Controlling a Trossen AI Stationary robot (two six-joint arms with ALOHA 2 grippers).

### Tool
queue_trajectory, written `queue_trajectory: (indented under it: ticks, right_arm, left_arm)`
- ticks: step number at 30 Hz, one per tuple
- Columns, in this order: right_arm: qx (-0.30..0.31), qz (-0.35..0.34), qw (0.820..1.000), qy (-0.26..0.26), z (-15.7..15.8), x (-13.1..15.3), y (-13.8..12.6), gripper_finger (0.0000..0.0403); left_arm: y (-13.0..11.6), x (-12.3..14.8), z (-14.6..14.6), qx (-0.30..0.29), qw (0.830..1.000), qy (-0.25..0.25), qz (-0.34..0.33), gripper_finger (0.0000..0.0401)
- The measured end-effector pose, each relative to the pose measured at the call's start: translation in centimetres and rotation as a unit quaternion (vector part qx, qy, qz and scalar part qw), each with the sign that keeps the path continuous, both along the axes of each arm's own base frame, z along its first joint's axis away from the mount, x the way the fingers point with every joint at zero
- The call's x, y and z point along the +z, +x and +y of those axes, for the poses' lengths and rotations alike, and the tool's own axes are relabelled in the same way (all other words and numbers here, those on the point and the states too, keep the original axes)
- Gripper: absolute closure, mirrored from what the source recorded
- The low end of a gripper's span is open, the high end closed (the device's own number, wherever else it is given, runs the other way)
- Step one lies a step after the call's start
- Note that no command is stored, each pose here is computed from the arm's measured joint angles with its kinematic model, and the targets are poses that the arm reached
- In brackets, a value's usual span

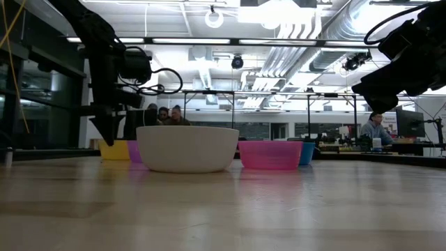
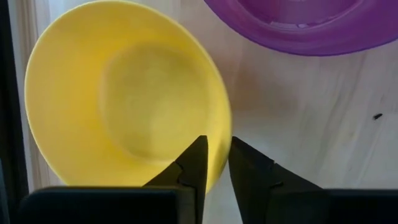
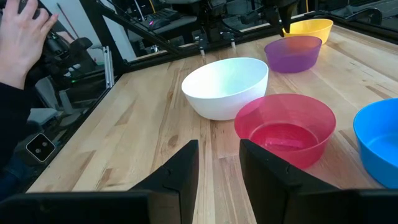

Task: Nest bowls inside each other
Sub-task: Stack the yellow bowl on top of the white bowl

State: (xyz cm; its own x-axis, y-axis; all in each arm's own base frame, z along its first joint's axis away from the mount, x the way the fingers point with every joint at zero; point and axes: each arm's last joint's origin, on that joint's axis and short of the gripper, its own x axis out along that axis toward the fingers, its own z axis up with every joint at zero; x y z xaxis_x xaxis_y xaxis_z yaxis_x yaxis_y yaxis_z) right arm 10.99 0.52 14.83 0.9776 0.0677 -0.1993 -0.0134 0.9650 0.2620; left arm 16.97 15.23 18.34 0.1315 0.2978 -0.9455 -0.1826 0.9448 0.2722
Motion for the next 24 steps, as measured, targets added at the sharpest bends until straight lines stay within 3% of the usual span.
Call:
queue_trajectory:
  ticks: [14,24]
  right_arm:
    - [0.0,0.0,1.0,0.0,0.0,0.0,0.0,0.0293]
    - [0.0,0.0,1.0,0.0,0.0,0.01,0.0,0.0293]
  left_arm:
    - [0.06,0.02,-0.13,-0.004,1.0,-0.019,-0.013,0.0395]
    - [0.06,0.01,-0.13,0.004,1.0,-0.019,-0.015,0.0398]
